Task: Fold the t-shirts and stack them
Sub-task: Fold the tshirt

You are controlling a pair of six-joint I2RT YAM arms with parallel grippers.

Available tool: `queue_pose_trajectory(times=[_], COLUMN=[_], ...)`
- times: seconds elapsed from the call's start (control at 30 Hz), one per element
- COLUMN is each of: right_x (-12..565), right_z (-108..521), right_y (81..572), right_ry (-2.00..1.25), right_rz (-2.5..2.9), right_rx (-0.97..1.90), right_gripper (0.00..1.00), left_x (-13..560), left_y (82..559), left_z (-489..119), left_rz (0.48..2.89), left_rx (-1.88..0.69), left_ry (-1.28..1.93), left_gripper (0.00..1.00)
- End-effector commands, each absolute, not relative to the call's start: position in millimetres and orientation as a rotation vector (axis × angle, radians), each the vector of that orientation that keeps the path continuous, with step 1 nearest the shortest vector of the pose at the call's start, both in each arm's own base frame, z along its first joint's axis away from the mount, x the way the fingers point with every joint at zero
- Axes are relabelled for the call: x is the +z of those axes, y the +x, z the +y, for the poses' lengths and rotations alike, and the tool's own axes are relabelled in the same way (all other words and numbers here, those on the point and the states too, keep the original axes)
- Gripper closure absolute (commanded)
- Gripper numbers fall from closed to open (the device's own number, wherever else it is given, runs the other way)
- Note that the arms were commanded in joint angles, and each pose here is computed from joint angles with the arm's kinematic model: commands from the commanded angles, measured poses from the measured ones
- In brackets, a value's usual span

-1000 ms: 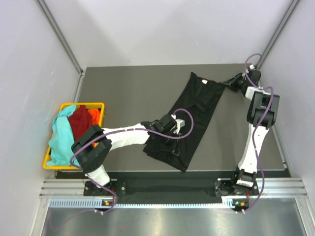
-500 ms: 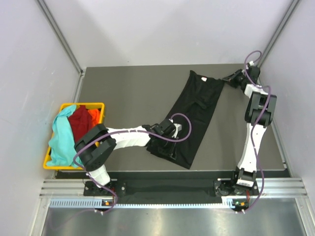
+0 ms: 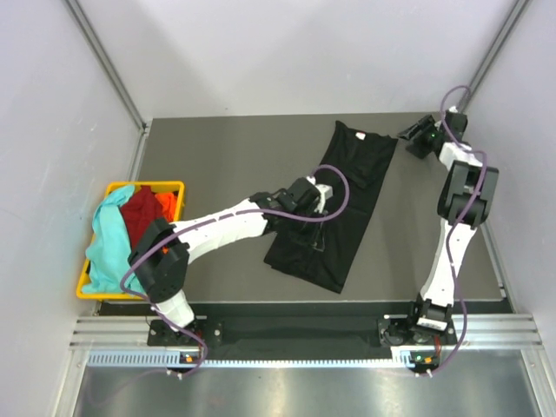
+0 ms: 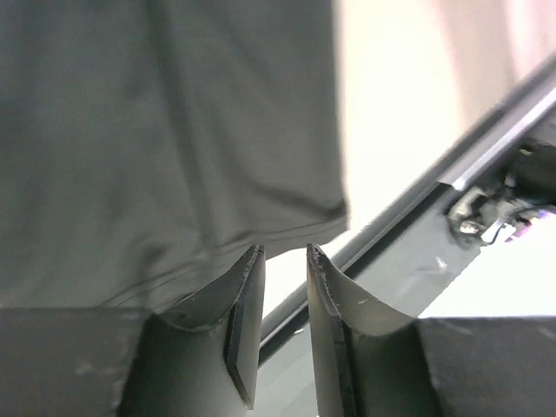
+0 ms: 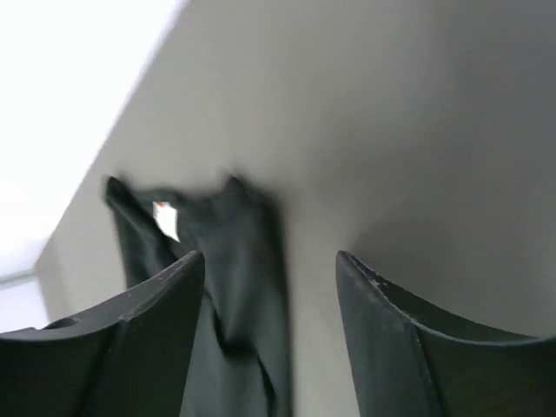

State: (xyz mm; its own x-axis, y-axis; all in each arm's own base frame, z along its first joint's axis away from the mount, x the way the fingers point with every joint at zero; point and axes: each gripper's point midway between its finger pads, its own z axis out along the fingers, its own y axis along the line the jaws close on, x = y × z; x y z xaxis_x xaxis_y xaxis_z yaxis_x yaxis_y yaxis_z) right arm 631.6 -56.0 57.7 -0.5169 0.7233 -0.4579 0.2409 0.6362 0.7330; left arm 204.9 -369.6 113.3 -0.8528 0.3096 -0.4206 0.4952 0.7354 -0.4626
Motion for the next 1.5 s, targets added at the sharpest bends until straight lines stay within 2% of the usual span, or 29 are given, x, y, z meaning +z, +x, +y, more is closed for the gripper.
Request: queue_pose_trajectory(times=[0.0, 0.07, 0.1, 0.17, 0.23, 0.3, 0.33, 0.37, 0.5, 0.6, 0.63, 0.73, 0.83, 0.87, 0.97, 1.0, 1.03, 1.3, 1.43, 1.47], right_x=[93, 117, 104, 102, 115, 90, 104, 84, 76, 79, 85, 85, 76, 74, 61, 55, 50, 20, 14, 13], right_z=[-90, -89, -85, -68, -52, -32, -17, -6, 41, 78, 97, 133, 172, 181, 205, 210, 211, 215, 198, 195], right_y=[584, 555, 533, 490, 459, 413, 400, 372, 310, 281, 271, 249, 223, 217, 195, 185, 181, 136, 127, 125], right_ry=[0.89, 0.906, 0.946, 0.988, 0.965, 0.977, 0.919, 0.931, 0.826, 0.728, 0.651, 0.554, 0.44, 0.444, 0.328, 0.283, 0.273, 0.179, 0.18, 0.181], right_rz=[2.125, 2.155, 2.205, 2.272, 2.308, 2.412, 2.398, 2.46, 2.555, 2.592, 2.599, 2.62, 2.645, 2.657, 2.718, 2.749, 2.758, 2.85, 2.867, 2.865], right_rx=[0.574, 0.514, 0.488, 0.469, 0.447, 0.422, 0.442, 0.445, 0.451, 0.507, 0.538, 0.589, 0.643, 0.659, 0.648, 0.615, 0.595, 0.448, 0.344, 0.336], right_gripper=[0.37, 0.35, 0.35, 0.36, 0.37, 0.37, 0.38, 0.39, 0.41, 0.47, 0.53, 0.64, 0.7, 0.72, 0.77, 0.79, 0.8, 0.83, 0.83, 0.83], left_x=[128, 125, 123, 117, 108, 97, 91, 86, 62, 45, 41, 27, 27, 26, 32, 36, 36, 30, 42, 51], left_y=[225, 237, 230, 251, 266, 268, 271, 269, 255, 247, 245, 238, 229, 222, 212, 209, 205, 173, 173, 176], left_z=[-323, -303, -301, -280, -259, -245, -238, -233, -225, -221, -219, -215, -222, -223, -228, -230, -231, -226, -219, -221], left_rz=[2.628, 2.651, 2.684, 2.714, 2.737, 2.774, 2.788, 2.804, 2.857, 2.888, 2.899, 2.93, 2.927, 2.934, 2.919, 2.9, 2.904, 2.902, 2.877, 2.849], left_rx=[-0.661, -0.685, -0.788, -0.812, -0.782, -0.717, -0.665, -0.637, -0.618, -0.604, -0.587, -0.577, -0.643, -0.665, -0.699, -0.684, -0.678, -0.555, -0.535, -0.552], left_ry=[0.591, 0.548, 0.56, 0.441, 0.345, 0.325, 0.314, 0.333, 0.317, 0.269, 0.252, 0.233, 0.239, 0.239, 0.227, 0.237, 0.225, 0.164, 0.12, 0.121], left_gripper=[0.66, 0.62, 0.6, 0.6, 0.59, 0.58, 0.58, 0.58, 0.57, 0.57, 0.57, 0.57, 0.63, 0.72, 0.88, 0.97, 1.0, 1.0, 0.83, 0.73])
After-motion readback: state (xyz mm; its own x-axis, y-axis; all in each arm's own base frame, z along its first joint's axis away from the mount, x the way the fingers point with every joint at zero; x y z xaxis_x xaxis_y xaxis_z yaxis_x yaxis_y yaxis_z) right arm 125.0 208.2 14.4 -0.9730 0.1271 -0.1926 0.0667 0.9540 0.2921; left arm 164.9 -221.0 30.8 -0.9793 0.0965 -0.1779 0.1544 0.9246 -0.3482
